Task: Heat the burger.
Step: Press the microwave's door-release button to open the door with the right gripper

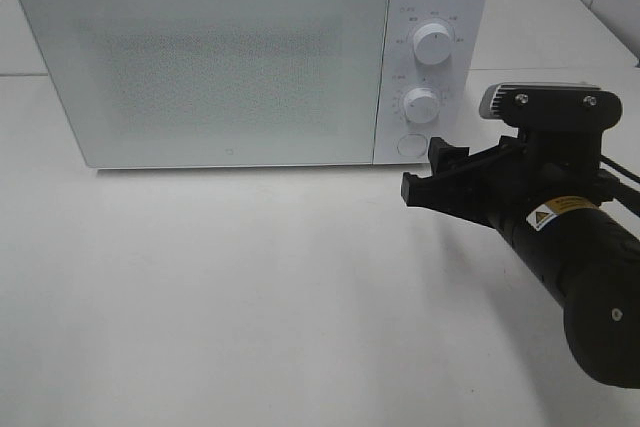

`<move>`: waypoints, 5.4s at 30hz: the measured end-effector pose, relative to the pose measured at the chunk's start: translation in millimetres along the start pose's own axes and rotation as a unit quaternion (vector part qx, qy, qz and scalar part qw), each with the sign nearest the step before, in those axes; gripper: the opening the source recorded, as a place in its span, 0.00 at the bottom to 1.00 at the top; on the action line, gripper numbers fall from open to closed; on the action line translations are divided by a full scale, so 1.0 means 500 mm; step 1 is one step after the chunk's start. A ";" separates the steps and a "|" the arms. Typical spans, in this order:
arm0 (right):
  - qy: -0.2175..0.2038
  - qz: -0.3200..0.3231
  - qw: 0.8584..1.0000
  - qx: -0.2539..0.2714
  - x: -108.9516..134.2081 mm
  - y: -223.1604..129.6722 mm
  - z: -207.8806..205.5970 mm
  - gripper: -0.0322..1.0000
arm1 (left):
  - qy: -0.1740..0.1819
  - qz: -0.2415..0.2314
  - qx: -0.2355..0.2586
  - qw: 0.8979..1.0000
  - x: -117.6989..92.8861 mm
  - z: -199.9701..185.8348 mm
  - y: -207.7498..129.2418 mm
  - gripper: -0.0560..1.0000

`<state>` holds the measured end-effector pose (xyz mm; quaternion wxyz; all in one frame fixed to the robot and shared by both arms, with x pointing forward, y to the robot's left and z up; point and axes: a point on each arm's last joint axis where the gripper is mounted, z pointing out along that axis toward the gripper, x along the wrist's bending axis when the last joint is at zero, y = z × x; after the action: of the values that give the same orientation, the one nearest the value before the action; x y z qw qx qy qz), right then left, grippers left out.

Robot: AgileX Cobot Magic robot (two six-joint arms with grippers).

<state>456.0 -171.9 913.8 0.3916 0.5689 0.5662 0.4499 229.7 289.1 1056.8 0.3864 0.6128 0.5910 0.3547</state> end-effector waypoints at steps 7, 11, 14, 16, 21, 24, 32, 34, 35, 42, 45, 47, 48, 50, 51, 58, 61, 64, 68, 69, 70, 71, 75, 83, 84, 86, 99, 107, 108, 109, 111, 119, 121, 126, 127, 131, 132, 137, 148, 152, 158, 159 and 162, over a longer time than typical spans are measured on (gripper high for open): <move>0.000 0.202 0.979 0.000 0.000 0.000 0.000 0.37 | 0.000 0.000 0.000 1.000 0.000 0.000 0.000 0.99; 0.000 0.300 0.954 0.000 0.000 0.000 0.000 0.26 | 0.000 0.000 0.000 1.000 0.000 0.000 0.000 0.99; 0.000 0.426 0.905 0.000 0.000 0.000 0.000 0.17 | 0.000 0.000 0.000 1.000 0.000 0.000 0.000 0.99; 0.000 0.456 0.890 0.000 0.000 0.000 0.000 0.11 | 0.000 0.000 0.000 1.000 0.000 0.000 0.000 0.99; -0.010 0.571 0.821 0.013 0.000 -0.006 0.000 0.04 | 0.000 0.000 0.000 1.000 0.000 0.000 0.000 0.99; -0.026 0.611 0.791 0.026 -0.002 -0.013 0.000 0.04 | 0.000 0.000 0.000 1.000 0.000 0.000 0.000 0.99; -0.045 0.646 0.761 0.043 0.009 -0.014 0.009 0.04 | 0.000 0.000 0.000 1.000 0.000 0.000 0.000 0.99; -0.044 0.648 0.759 0.044 0.016 -0.014 0.018 0.04 | 0.000 0.000 0.000 1.000 0.000 0.000 0.000 0.99; -0.044 0.648 0.759 0.044 0.016 -0.014 0.018 0.04 | 0.000 0.000 0.000 1.000 0.000 0.000 0.000 0.99; -0.058 0.664 0.744 0.051 0.040 -0.037 0.056 0.04 | 0.000 0.000 0.000 1.000 0.000 0.000 0.000 0.99; -0.062 0.666 0.741 0.054 0.048 -0.042 0.071 0.04 | 0.000 0.000 0.000 1.000 0.000 0.000 0.000 0.99; -0.069 0.668 0.739 0.054 0.046 -0.046 0.082 0.04 | 0.000 0.000 0.000 1.000 0.000 0.000 0.000 0.99; -0.075 0.672 0.735 0.048 0.042 -0.046 0.093 0.04 | 0.000 0.000 0.000 1.000 0.000 0.000 0.000 0.99; -0.076 0.675 0.733 0.044 0.040 -0.043 0.099 0.04 | 0.000 0.000 0.000 1.000 0.000 0.000 0.000 0.99; -0.079 0.680 0.728 0.044 0.037 -0.037 0.110 0.04 | 0.000 0.000 0.000 1.000 0.000 0.000 0.000 0.99; -0.086 0.681 0.726 0.044 0.025 -0.026 0.145 0.04 | 0.000 0.000 0.000 1.000 0.000 0.000 0.000 0.99; -0.094 0.683 0.723 0.046 0.024 -0.031 0.165 0.04 | 0.000 0.000 0.000 1.000 0.000 0.000 0.000 0.99; -0.096 0.682 0.723 0.048 0.028 -0.036 0.179 0.04 | 0.000 0.000 0.000 1.000 0.000 0.000 0.000 0.99; -0.093 0.683 0.723 0.046 0.031 -0.037 0.200 0.04 | 0.000 0.000 0.000 1.000 0.000 0.000 0.000 0.99; -0.091 0.683 0.723 0.046 0.033 -0.036 0.204 0.04 | 0.000 0.000 0.000 1.000 0.000 0.000 0.000 0.99; -0.094 0.685 0.722 0.044 0.031 -0.037 0.213 0.04 | 0.000 0.000 0.000 1.000 0.000 0.000 0.000 0.99; -0.094 0.685 0.722 0.044 0.031 -0.037 0.213 0.04 | 0.000 0.000 0.000 1.000 0.000 0.000 0.000 0.99; -0.094 0.686 0.721 0.043 0.034 -0.039 0.232 0.04 | 0.000 0.000 0.000 1.000 0.000 0.000 0.000 0.99; -0.095 0.687 0.719 0.048 0.044 -0.049 0.259 0.04 | 0.000 0.000 0.000 1.000 0.000 0.000 0.000 0.99; -0.095 0.687 0.719 0.048 0.044 -0.049 0.259 0.04 | 0.000 0.000 0.000 1.000 0.000 0.000 0.000 0.99; -0.099 0.688 0.718 0.045 0.040 -0.053 0.266 0.04 | 0.000 0.000 0.000 1.000 0.000 0.000 0.000 0.99; -0.098 0.689 0.717 0.033 0.035 -0.053 0.276 0.04 | 0.000 0.000 0.000 1.000 0.000 0.000 0.000 0.99; -0.107 0.697 0.708 0.025 0.038 -0.057 0.282 0.04 | 0.000 0.000 0.000 1.000 0.000 0.000 0.000 0.99; -0.107 0.697 0.708 0.025 0.038 -0.057 0.282 0.04 | 0.000 0.000 0.000 1.000 0.000 0.000 0.000 0.99; -0.106 0.698 0.708 0.022 0.040 -0.058 0.286 0.04 | 0.000 0.000 0.000 1.000 0.000 0.000 0.000 0.99; -0.107 0.699 0.706 0.020 0.041 -0.059 0.289 0.04 | 0.000 0.000 0.000 1.000 0.000 0.000 0.000 0.99; -0.102 0.690 0.716 -0.010 0.041 -0.060 0.302 0.04 | 0.000 0.000 0.000 1.000 0.000 0.000 0.000 0.99; -0.111 0.691 0.715 -0.011 0.049 -0.066 0.308 0.04 | 0.000 0.000 0.000 1.000 0.000 0.000 0.000 0.99; -0.112 0.693 0.712 -0.013 0.050 -0.065 0.308 0.04 | 0.000 0.000 0.000 1.000 0.000 0.000 0.000 0.99; -0.112 0.693 0.712 -0.013 0.050 -0.065 0.308 0.04 | 0.000 0.000 0.000 1.000 0.000 0.000 0.000 0.99; -0.112 0.693 0.712 -0.013 0.050 -0.066 0.308 0.04 | 0.000 0.000 0.000 1.000 0.000 0.000 0.000 0.99; -0.113 0.693 0.712 -0.012 0.050 -0.066 0.308 0.04 | 0.000 0.000 0.000 1.000 0.000 0.000 0.000 0.99; -0.116 0.695 0.710 -0.004 0.052 -0.067 0.309 0.04 | 0.000 0.000 0.000 1.000 0.000 0.000 0.000 0.99; -0.124 0.704 0.699 0.024 0.051 -0.046 0.304 0.04 | 0.000 0.000 0.000 1.000 0.000 0.000 0.000 0.99; -0.116 0.689 0.714 0.035 0.042 -0.035 0.287 0.04 | 0.000 0.000 0.000 1.000 0.000 0.000 0.000 0.99; -0.107 0.665 0.738 0.052 0.043 -0.028 0.262 0.04 | 0.000 0.000 0.000 1.000 0.000 0.000 0.000 0.99; -0.101 0.658 0.744 0.056 0.045 -0.024 0.257 0.04 | 0.000 0.000 0.000 1.000 0.000 0.000 0.000 0.99; -0.096 0.637 0.761 0.076 0.048 -0.018 0.241 0.04 | 0.000 0.000 0.000 1.000 0.000 0.000 0.000 0.99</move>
<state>567.4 -139.8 871.8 0.0224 0.8665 0.0650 0.4943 229.7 289.1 1056.8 0.3864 0.6128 0.5910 0.3547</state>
